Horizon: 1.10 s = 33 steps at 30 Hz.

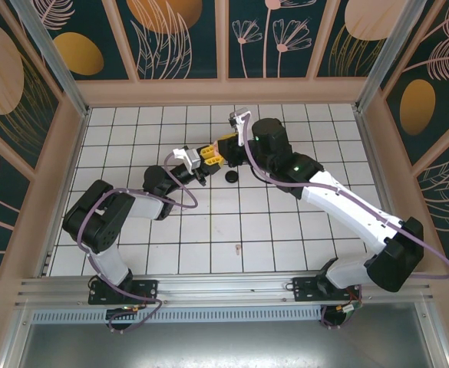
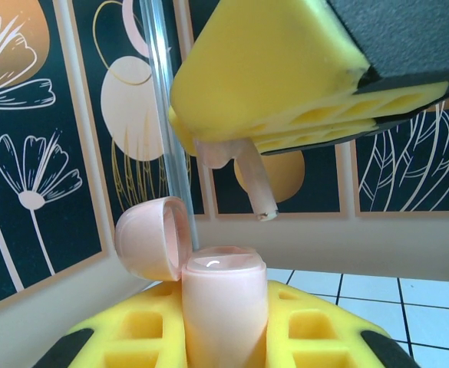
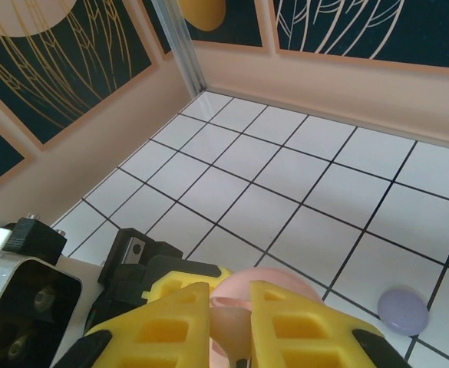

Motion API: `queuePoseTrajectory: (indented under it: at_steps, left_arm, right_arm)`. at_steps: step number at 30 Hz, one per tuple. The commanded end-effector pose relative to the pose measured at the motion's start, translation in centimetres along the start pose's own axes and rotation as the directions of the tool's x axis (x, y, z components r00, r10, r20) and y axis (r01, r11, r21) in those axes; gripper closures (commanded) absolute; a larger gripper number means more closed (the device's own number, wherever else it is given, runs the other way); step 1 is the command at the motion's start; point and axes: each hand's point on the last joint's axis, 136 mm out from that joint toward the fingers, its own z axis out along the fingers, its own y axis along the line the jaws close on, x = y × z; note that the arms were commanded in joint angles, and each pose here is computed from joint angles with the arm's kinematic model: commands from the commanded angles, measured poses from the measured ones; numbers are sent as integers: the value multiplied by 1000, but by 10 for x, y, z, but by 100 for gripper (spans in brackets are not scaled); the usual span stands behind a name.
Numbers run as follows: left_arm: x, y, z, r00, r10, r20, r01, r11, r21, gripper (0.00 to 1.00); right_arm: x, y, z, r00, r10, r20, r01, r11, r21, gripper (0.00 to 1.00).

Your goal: Insert wireless bluetooth earbuds into charging case

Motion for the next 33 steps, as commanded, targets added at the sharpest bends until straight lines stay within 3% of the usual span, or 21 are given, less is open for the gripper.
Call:
queuePoseTrajectory:
  at_steps: [1, 23, 33]
  left_arm:
    - [-45, -12, 3, 987, 77, 142, -84, 995, 45, 100]
    - [-65, -18, 5, 980, 92, 174, -104, 993, 61, 100]
    - [-70, -20, 7, 979, 94, 180, -108, 992, 68, 100]
  right_arm:
    - [2, 0, 4, 1000, 6, 6, -6, 1000, 10, 84]
    - [19, -4, 11, 999, 4, -42, -3, 1000, 30, 86]
    - [35, -15, 13, 998, -15, -67, 22, 994, 111, 87]
